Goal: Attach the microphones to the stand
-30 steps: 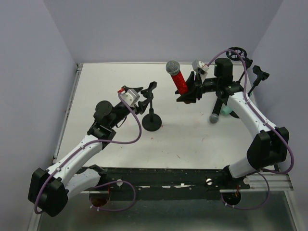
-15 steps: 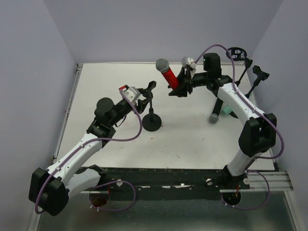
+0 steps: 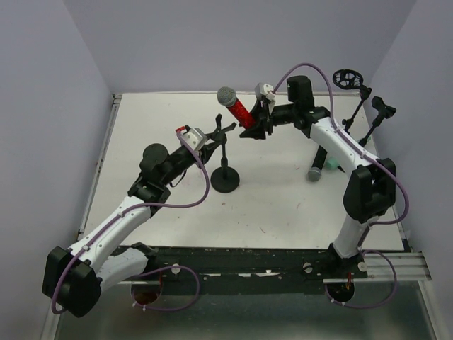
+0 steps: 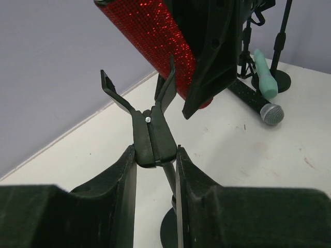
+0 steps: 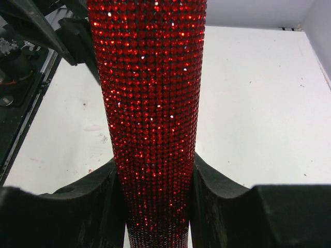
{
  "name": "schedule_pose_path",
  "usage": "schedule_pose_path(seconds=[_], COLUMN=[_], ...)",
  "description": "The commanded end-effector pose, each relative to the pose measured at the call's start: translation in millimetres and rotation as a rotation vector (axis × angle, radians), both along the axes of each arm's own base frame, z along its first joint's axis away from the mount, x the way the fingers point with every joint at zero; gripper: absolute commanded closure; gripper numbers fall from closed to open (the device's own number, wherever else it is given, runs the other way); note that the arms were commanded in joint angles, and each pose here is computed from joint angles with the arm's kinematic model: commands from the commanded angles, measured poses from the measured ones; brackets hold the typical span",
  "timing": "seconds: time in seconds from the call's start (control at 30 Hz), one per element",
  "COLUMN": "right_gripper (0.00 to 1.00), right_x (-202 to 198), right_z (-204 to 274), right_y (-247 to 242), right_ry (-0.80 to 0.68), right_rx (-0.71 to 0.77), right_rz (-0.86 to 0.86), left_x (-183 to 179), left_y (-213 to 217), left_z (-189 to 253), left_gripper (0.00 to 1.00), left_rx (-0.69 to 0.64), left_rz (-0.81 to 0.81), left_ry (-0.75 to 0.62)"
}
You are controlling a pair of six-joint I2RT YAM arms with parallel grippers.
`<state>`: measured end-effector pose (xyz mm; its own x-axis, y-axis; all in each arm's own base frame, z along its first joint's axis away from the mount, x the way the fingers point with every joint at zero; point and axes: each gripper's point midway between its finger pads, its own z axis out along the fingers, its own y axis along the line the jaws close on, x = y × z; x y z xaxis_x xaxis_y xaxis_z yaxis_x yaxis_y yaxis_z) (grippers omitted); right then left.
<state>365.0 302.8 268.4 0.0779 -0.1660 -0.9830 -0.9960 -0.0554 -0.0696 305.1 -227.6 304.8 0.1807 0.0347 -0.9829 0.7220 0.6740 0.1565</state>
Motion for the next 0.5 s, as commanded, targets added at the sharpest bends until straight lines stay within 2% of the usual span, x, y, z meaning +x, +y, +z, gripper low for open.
schedule_pose_path(seconds=[0.0,0.3,0.4,0.47], right_gripper=[0.92,0.92,0.9,0.85], right_x=[15.5,-10.3,-18.7,-22.9], right_z=[3.1,-16.0,-25.7,-29.8], right_y=[23.7,55.2,53.7,52.6], right_ry=[-0.057,-0.16,-0.176,-0.202], right_rx=[0.003,-0.044,-0.035,-0.029], right_rz=[0.009,0.146,0.194,0.22], left_x=[-1.4,-4.6,-5.9,-7.3], left_y=[-2.9,-6.0,-6.4,-7.2], left_z=[10.4,14.0,15.7,16.5], left_gripper=[0.8,0.8,0.8,0.8], left_rx=[-0.014,-0.025,-0.036,-0.04], left_rz=[-0.021,-0.045,-0.049,-0.057], left_ry=[-0.018,-0.008,-0.008,-0.009])
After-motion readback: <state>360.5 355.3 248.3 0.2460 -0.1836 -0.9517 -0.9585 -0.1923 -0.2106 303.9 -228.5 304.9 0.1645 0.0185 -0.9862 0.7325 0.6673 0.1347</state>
